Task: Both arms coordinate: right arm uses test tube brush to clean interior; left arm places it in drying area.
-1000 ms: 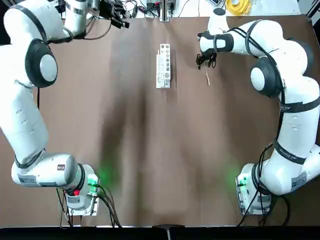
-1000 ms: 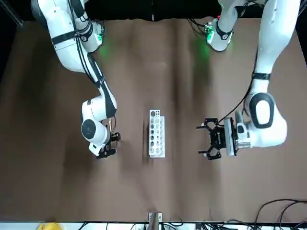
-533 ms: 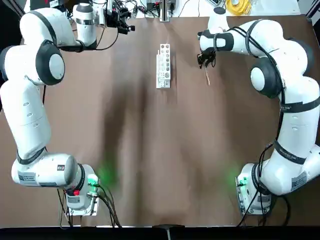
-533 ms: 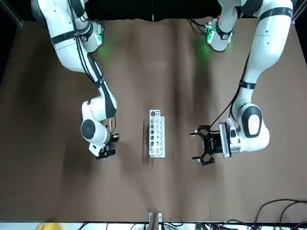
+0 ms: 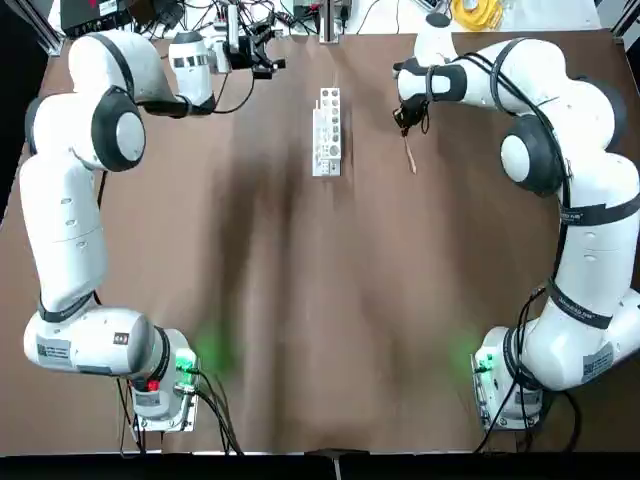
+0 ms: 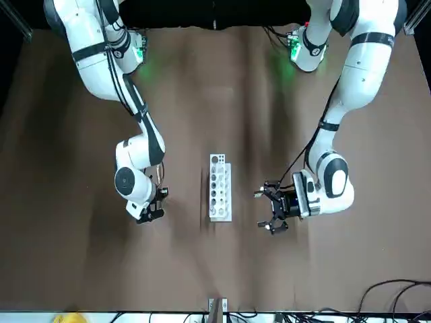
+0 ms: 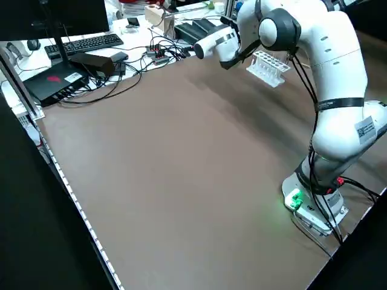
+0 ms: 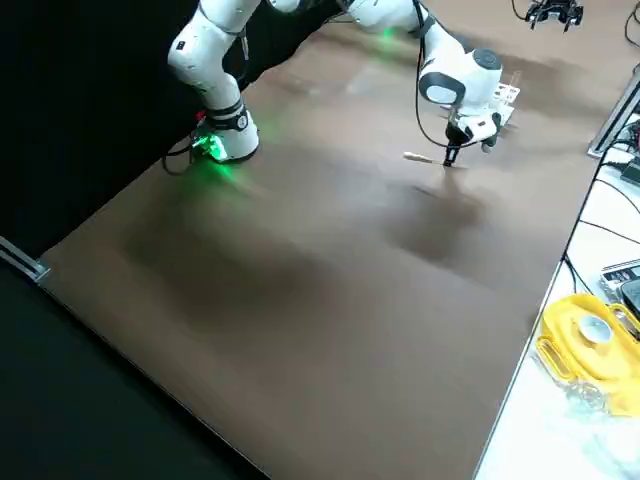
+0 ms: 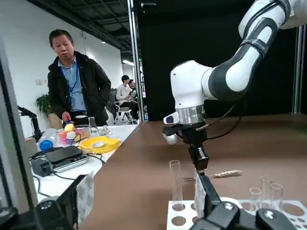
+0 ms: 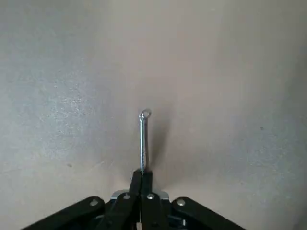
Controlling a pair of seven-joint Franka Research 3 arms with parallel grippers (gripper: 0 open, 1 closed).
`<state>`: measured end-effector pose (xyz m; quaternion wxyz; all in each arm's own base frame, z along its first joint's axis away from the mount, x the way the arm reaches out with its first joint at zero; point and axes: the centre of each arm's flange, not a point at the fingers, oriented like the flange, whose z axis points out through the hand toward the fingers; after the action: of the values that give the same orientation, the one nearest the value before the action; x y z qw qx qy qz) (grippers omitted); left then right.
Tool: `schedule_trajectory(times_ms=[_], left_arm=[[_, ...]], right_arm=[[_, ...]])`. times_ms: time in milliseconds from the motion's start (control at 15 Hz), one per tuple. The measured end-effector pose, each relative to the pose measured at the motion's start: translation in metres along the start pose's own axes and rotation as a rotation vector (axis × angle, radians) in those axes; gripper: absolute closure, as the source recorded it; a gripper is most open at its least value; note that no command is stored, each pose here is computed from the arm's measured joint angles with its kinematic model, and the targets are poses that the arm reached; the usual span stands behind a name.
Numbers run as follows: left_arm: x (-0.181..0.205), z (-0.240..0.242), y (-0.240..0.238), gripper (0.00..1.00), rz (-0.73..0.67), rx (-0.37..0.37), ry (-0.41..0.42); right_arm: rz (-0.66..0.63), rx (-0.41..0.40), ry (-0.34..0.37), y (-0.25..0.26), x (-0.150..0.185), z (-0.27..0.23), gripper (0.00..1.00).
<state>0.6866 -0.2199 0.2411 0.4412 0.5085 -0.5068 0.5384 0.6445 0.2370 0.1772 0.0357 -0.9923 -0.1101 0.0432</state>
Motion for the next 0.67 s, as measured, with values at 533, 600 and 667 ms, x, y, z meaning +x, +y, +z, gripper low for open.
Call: schedule_trajectory(times_ms=[533,600,667], left_arm=[[-0.009,0.024,0.007,0.01,-0.018,-0.010,0.028],[-0.016,0.036,0.010,0.01,-0.026,-0.020,0.034],[-0.022,0.042,0.012,0.01,-0.032,-0.027,0.035]], right_arm=[[-0.282,0.002,-0.007,0.004,0.012,-0.030,0.98],[-0.385,0.038,-0.010,0.012,0.016,-0.050,0.98],[-0.425,0.062,0.006,0.016,0.020,-0.061,0.98]])
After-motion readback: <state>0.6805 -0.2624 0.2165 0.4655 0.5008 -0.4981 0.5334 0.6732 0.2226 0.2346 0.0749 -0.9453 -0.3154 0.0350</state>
